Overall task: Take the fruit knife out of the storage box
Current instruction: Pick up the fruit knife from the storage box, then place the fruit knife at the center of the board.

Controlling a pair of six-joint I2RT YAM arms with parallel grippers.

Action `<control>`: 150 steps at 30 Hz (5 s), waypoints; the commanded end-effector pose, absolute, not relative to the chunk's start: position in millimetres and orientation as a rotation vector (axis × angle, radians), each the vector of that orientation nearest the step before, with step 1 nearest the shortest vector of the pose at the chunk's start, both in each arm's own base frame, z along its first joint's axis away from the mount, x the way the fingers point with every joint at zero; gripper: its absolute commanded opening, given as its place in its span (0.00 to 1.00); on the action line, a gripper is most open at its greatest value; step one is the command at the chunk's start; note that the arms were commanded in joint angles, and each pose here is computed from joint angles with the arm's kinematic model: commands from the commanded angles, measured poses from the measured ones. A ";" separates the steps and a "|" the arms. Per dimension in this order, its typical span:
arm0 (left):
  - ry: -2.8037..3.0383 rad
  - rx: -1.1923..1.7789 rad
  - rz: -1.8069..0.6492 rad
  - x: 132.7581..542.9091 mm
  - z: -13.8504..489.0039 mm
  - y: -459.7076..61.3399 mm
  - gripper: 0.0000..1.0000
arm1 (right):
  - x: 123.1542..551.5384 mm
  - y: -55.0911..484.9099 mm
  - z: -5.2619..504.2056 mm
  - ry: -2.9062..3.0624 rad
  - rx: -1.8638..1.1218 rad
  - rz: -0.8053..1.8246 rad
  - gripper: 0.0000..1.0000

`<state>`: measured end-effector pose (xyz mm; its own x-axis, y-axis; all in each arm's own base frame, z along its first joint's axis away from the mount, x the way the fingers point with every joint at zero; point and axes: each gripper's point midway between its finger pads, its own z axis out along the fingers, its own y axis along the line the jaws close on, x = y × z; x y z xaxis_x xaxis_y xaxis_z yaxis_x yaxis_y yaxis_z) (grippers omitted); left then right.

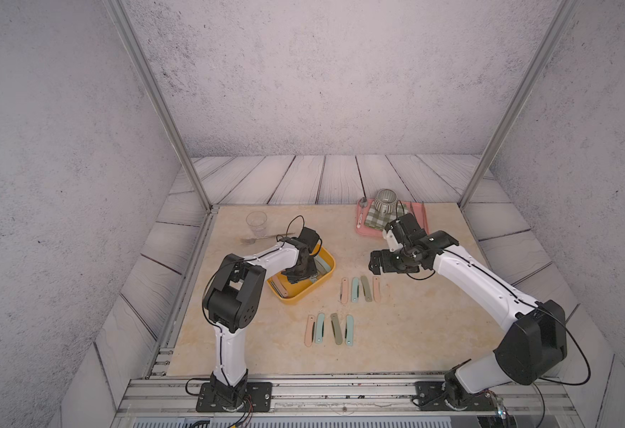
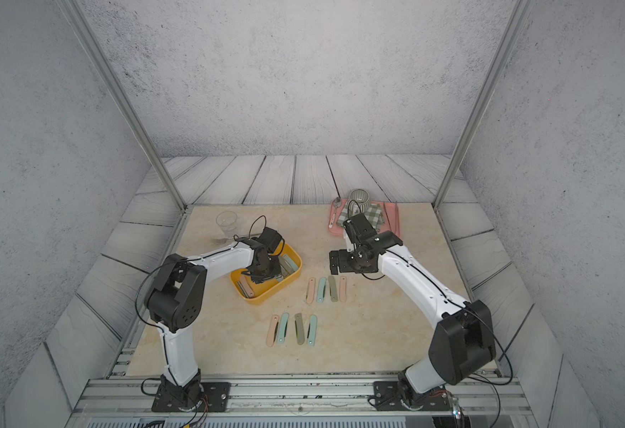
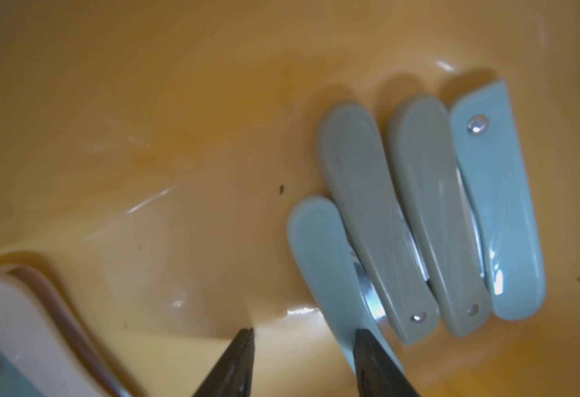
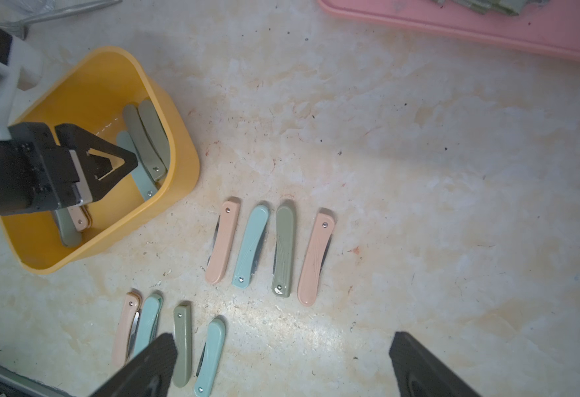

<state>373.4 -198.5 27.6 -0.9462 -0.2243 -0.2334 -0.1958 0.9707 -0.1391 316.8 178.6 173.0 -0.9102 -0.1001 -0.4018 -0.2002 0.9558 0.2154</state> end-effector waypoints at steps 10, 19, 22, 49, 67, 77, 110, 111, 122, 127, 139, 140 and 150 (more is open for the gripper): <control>2.764 -0.325 -0.181 394.4 48.4 -195.1 0.50 | 318.9 179.7 187.5 2.690 -0.248 0.353 0.99; 2.816 -0.333 -0.131 396.6 26.8 -190.4 0.51 | 321.2 180.2 182.6 2.703 -0.251 0.342 0.99; 2.834 -0.344 -0.102 391.8 19.2 -185.1 0.49 | 321.0 179.9 179.6 2.711 -0.251 0.338 0.99; 2.865 -0.284 -0.008 386.9 2.0 -173.5 0.48 | 322.9 185.8 174.0 2.721 -0.259 0.368 0.99; 2.826 -0.254 -0.056 392.3 17.8 -178.0 0.24 | 325.6 189.0 172.4 2.726 -0.270 0.378 0.99; 2.737 -0.205 -0.129 400.3 71.8 -183.3 0.24 | 328.7 191.5 175.7 2.715 -0.272 0.389 0.99; 2.690 0.020 -0.465 296.2 155.6 -275.0 0.24 | 319.5 158.6 182.3 2.742 -0.096 0.247 0.99; 2.696 0.034 -0.478 290.1 153.7 -281.2 0.23 | 318.3 156.0 181.4 2.744 -0.080 0.245 0.99; 2.775 0.058 -0.528 234.6 112.1 -327.8 0.23 | 291.3 129.2 162.0 2.778 0.073 0.276 0.99; 2.796 0.059 -0.545 219.2 94.2 -350.6 0.23 | 282.6 115.2 159.9 2.773 0.126 0.284 0.99; 2.857 0.026 -0.573 193.9 53.9 -396.1 0.23 | 270.3 97.4 162.7 2.749 0.207 0.367 0.99; 2.855 0.026 -0.569 193.4 51.7 -398.5 0.23 | 268.8 96.8 163.0 2.751 0.208 0.371 0.99; 2.859 -0.009 -0.472 195.0 33.2 -394.2 0.24 | 260.6 101.1 165.6 2.739 0.192 0.428 0.99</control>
